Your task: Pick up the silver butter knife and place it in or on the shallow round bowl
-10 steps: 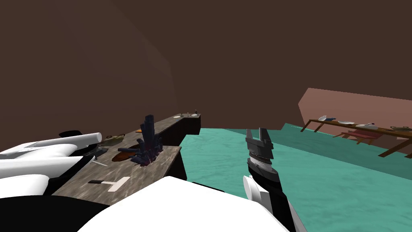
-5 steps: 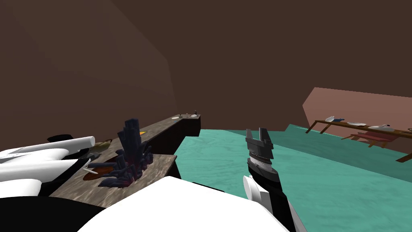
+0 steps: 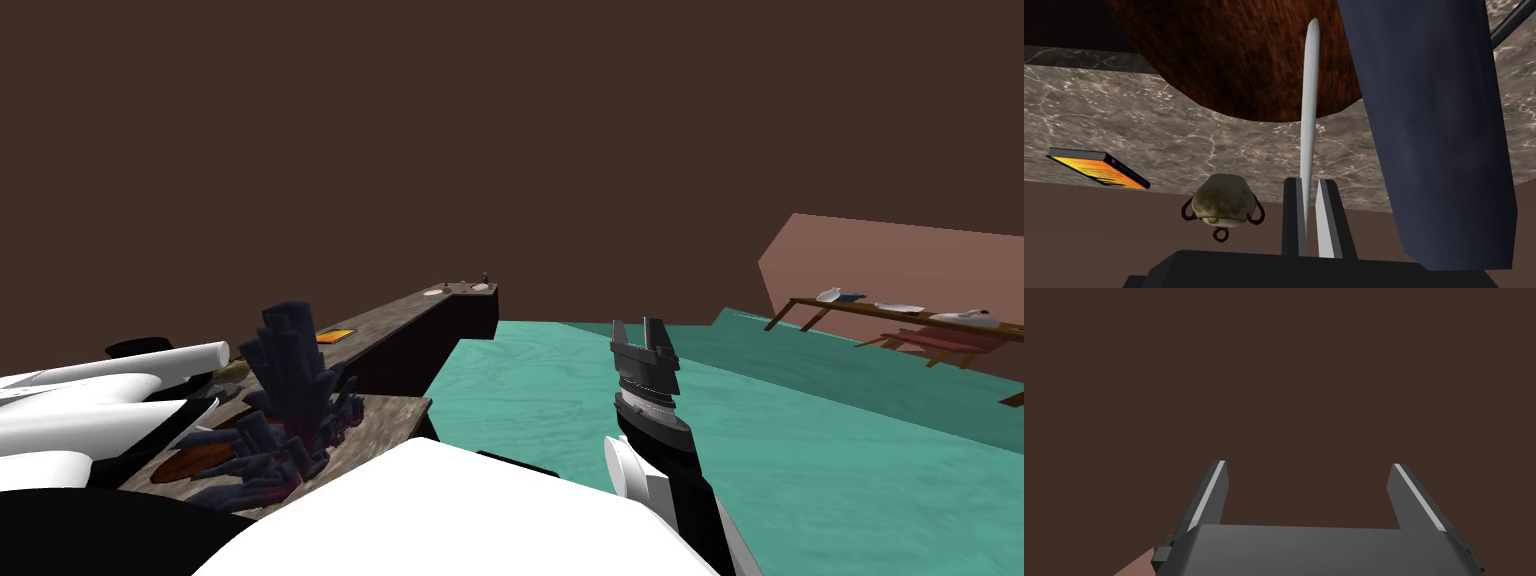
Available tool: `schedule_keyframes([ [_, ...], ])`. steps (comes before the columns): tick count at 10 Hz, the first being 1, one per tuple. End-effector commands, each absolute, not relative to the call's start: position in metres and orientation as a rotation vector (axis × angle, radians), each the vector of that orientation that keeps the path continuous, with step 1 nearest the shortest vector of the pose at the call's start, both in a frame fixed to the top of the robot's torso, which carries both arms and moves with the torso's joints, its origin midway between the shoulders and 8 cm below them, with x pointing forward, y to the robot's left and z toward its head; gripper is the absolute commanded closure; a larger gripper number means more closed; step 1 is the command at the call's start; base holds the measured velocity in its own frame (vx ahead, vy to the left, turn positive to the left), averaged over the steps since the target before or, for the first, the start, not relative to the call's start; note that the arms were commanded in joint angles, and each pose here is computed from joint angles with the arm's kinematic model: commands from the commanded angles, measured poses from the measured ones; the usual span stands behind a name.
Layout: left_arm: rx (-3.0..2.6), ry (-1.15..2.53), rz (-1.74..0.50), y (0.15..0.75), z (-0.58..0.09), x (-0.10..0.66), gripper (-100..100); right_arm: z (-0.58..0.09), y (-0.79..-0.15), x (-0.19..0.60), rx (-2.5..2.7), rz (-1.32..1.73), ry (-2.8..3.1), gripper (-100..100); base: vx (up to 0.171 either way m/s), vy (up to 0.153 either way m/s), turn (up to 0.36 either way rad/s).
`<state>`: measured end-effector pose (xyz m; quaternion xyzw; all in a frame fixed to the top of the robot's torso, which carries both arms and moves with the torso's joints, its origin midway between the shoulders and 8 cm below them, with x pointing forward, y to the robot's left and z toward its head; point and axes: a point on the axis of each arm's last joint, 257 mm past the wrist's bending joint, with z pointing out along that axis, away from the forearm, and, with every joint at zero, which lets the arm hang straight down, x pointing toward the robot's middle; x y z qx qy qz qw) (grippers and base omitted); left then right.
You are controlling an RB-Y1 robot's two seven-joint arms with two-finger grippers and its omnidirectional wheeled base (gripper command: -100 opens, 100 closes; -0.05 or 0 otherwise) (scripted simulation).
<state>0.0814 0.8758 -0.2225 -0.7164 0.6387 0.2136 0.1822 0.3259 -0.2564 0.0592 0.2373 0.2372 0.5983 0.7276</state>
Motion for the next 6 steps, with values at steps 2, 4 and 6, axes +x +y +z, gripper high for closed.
schedule_keyframes([
  [2, -2.022, 1.812, 0.613, 0.8757, -0.2244, 0.0754, 100, 0.0592, -0.2564, 0.3259, 0.523, 1.319, 0.523, 0, 0.104, 0.016, 0.008],
  [4, -2.022, 1.813, 0.614, 0.8758, -0.2241, 0.0749, -100, 0.0593, -0.2564, 0.3259, 0.523, 1.319, 0.523, 0, 0.004, 0.001, 0.001],
  [6, -2.022, 1.813, 0.614, 0.8759, -0.2240, 0.0748, -100, 0.0593, -0.2564, 0.3259, 0.523, 1.319, 0.523, 0, 0.000, 0.000, 0.000],
])
